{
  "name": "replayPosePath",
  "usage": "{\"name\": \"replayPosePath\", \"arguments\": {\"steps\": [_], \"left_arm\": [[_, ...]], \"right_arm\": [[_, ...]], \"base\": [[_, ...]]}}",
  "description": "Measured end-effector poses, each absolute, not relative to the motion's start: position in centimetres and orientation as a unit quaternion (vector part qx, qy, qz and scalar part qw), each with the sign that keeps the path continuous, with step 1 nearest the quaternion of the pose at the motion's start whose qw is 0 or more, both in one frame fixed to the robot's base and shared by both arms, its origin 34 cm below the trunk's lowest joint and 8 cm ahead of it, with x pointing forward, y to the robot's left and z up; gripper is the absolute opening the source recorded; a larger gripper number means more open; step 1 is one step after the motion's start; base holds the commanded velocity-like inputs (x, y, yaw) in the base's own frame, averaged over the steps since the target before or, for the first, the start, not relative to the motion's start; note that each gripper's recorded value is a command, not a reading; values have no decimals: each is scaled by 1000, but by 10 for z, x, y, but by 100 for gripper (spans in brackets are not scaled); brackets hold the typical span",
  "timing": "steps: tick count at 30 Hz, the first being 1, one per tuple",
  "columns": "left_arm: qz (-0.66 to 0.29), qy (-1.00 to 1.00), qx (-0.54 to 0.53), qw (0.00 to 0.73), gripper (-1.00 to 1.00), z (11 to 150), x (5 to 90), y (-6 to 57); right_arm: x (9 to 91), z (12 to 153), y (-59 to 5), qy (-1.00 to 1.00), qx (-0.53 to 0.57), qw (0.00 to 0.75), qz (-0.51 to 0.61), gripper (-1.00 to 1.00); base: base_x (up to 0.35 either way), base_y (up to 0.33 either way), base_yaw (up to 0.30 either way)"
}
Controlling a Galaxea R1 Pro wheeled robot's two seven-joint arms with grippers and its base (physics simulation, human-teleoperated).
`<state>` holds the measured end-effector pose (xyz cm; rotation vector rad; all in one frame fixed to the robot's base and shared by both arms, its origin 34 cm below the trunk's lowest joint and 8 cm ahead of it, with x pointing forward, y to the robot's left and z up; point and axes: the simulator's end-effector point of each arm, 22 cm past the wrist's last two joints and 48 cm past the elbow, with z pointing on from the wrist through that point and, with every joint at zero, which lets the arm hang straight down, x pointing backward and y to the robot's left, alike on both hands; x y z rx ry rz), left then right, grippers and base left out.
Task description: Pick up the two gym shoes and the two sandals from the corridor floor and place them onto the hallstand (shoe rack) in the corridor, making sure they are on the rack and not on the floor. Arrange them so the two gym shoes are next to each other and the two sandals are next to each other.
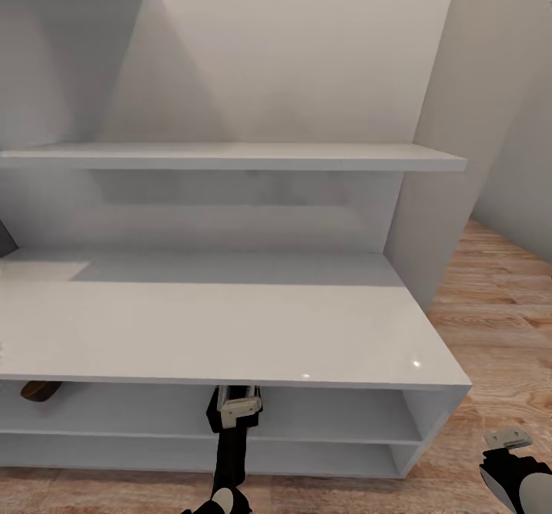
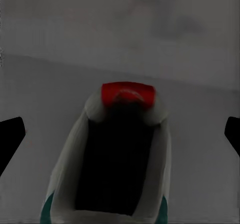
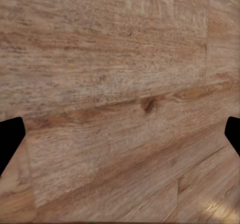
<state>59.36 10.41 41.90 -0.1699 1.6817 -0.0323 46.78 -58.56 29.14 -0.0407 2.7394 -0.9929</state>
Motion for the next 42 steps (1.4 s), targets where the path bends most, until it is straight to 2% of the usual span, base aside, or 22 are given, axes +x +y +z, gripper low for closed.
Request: {"name": "replayPosePath", "arguments": {"steps": [25, 42], "left_arm": [[-15, 744, -75, 664, 100, 419, 594, 104], [-15, 744, -75, 664, 100, 419, 594, 104]], "right_arm": [[468, 291, -586, 934, -14, 113, -339, 100], [469, 290, -581, 935, -17, 115, -336, 100]], "base": [[-295, 0, 0], [-65, 0, 0]]}}
